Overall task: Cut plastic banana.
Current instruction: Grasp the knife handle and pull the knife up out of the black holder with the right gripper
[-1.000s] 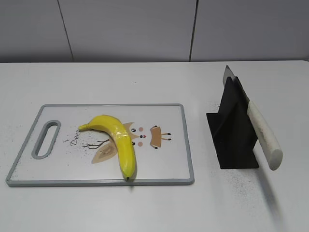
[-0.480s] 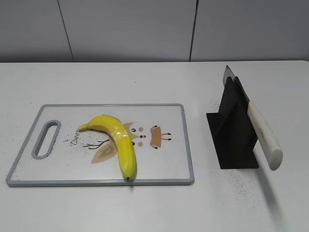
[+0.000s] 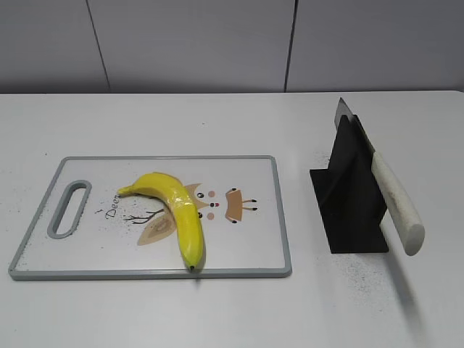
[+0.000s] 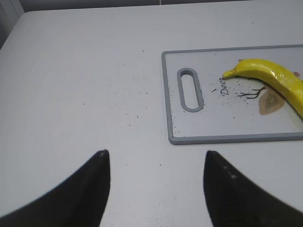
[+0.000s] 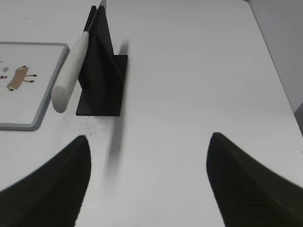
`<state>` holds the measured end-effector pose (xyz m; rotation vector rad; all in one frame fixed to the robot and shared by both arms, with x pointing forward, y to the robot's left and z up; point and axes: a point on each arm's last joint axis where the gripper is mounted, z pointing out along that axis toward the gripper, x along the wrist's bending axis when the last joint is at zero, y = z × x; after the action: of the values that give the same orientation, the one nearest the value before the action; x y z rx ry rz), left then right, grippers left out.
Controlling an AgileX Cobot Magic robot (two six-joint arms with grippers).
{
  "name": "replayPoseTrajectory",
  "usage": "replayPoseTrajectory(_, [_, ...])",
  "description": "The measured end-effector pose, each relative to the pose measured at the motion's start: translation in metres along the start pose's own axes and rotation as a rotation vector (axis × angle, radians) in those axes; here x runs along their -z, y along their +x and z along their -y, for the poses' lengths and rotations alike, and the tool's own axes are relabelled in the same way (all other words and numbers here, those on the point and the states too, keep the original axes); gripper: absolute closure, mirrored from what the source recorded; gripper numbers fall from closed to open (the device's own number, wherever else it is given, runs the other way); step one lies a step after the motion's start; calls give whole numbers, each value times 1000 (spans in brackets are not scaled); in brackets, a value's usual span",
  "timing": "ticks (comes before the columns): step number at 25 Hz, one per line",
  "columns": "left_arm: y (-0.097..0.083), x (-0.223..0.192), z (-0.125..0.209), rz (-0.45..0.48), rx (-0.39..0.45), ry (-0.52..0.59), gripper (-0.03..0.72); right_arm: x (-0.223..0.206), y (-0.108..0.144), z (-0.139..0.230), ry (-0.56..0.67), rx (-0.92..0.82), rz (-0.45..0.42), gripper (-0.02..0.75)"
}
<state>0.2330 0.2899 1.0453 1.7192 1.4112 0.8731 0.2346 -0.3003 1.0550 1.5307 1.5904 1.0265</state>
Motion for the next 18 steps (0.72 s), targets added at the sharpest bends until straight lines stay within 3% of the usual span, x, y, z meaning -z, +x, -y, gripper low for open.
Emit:
replayPoseTrajectory(8, [0,0,0,0,0,-1,105,-5,4,-54,106,-8,-8,174])
replayPoseTrajectory(18, [0,0,0,0,0,-1,105,-47,11,-118,397,-79,-6,176])
